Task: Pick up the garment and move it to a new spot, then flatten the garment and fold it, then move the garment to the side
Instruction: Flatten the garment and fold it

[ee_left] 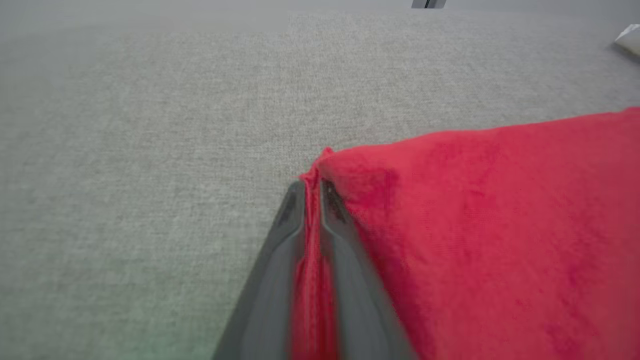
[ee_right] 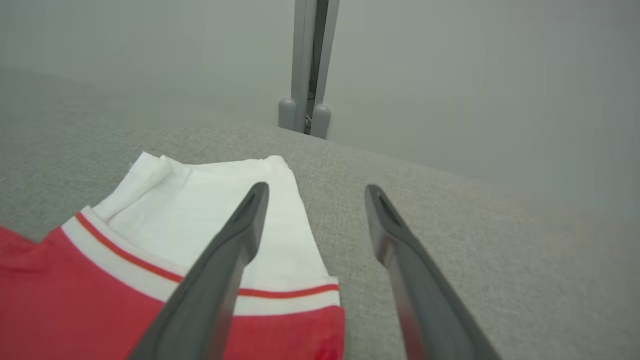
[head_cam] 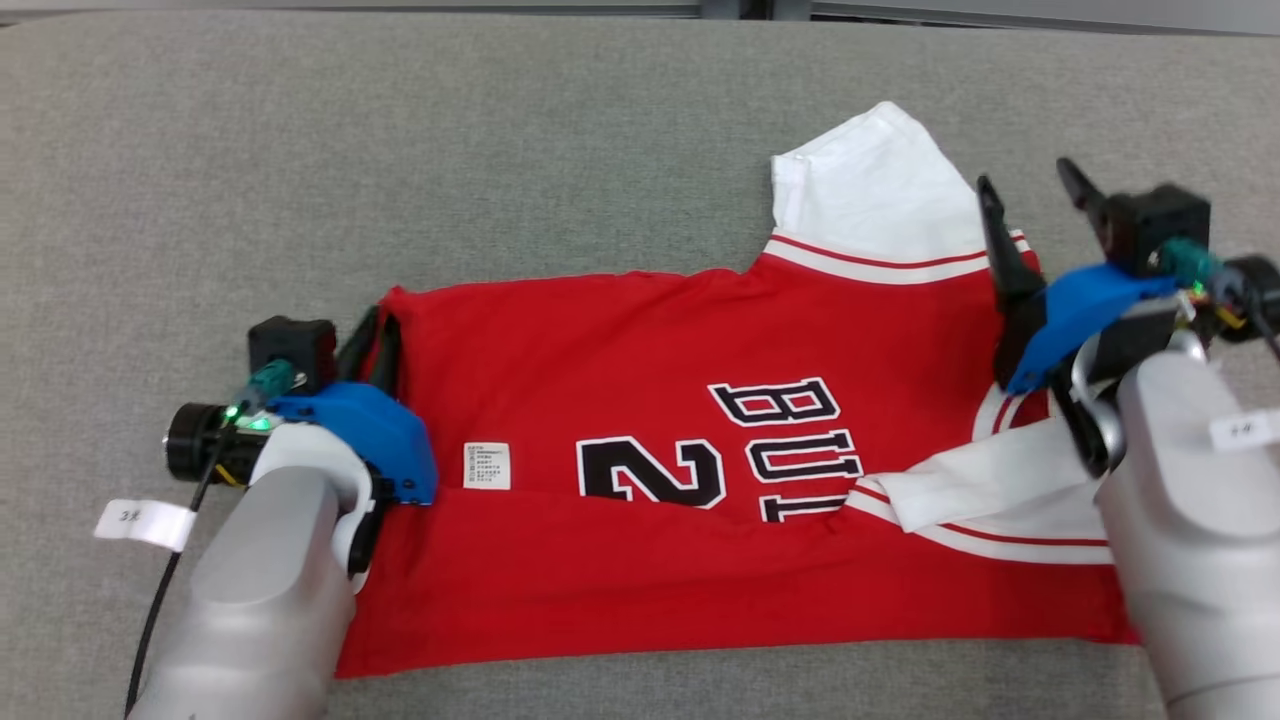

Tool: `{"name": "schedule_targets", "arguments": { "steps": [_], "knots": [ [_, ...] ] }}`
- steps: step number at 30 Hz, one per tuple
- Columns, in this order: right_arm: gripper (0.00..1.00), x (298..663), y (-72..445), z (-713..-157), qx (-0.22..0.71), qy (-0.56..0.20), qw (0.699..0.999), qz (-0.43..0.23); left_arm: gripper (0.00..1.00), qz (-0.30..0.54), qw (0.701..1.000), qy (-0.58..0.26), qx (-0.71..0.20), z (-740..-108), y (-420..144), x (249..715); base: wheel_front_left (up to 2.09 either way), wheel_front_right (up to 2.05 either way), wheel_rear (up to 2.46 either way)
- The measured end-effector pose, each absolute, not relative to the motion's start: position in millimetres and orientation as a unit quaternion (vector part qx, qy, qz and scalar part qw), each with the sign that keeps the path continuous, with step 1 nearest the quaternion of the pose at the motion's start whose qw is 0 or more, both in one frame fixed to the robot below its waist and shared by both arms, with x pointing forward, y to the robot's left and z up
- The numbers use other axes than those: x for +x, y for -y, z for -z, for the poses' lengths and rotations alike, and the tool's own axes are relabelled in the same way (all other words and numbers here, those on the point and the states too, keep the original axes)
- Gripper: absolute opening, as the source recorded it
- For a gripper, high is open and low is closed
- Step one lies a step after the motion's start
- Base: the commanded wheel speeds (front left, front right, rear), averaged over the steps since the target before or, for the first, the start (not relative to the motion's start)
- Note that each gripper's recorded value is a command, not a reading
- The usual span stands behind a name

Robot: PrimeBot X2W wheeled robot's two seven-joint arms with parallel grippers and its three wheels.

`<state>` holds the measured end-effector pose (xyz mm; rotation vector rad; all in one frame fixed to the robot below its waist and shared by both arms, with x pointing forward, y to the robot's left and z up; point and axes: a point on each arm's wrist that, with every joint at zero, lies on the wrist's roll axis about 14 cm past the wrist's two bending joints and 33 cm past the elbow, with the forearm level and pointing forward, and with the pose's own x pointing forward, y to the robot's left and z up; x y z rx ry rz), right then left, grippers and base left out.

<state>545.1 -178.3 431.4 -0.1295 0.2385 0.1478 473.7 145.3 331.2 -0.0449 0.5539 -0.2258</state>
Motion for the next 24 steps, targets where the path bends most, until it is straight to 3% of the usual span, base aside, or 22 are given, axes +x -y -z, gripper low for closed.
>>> {"name": "schedule_targets", "arguments": {
  "steps": [12, 19, 24],
  "knots": [
    [1.00, 607, 171, -423, -0.089, -0.195, 0.974, -0.075, 0.00, 0.067, 0.975, -0.211, -0.019, -364, -178, 484, 0.00, 0.00, 0.00],
    [1.00, 618, 149, -377, -0.085, -0.290, 0.949, -0.089, 0.00, 0.050, 0.983, -0.176, -0.033, -378, -185, 477, 0.00, 0.00, 0.00],
    [1.00, 629, 134, -359, -0.083, -0.308, 0.942, -0.100, 0.00, 0.047, 0.981, -0.183, -0.036, -369, -186, 473, 0.00, 0.00, 0.00]
  ]
}}
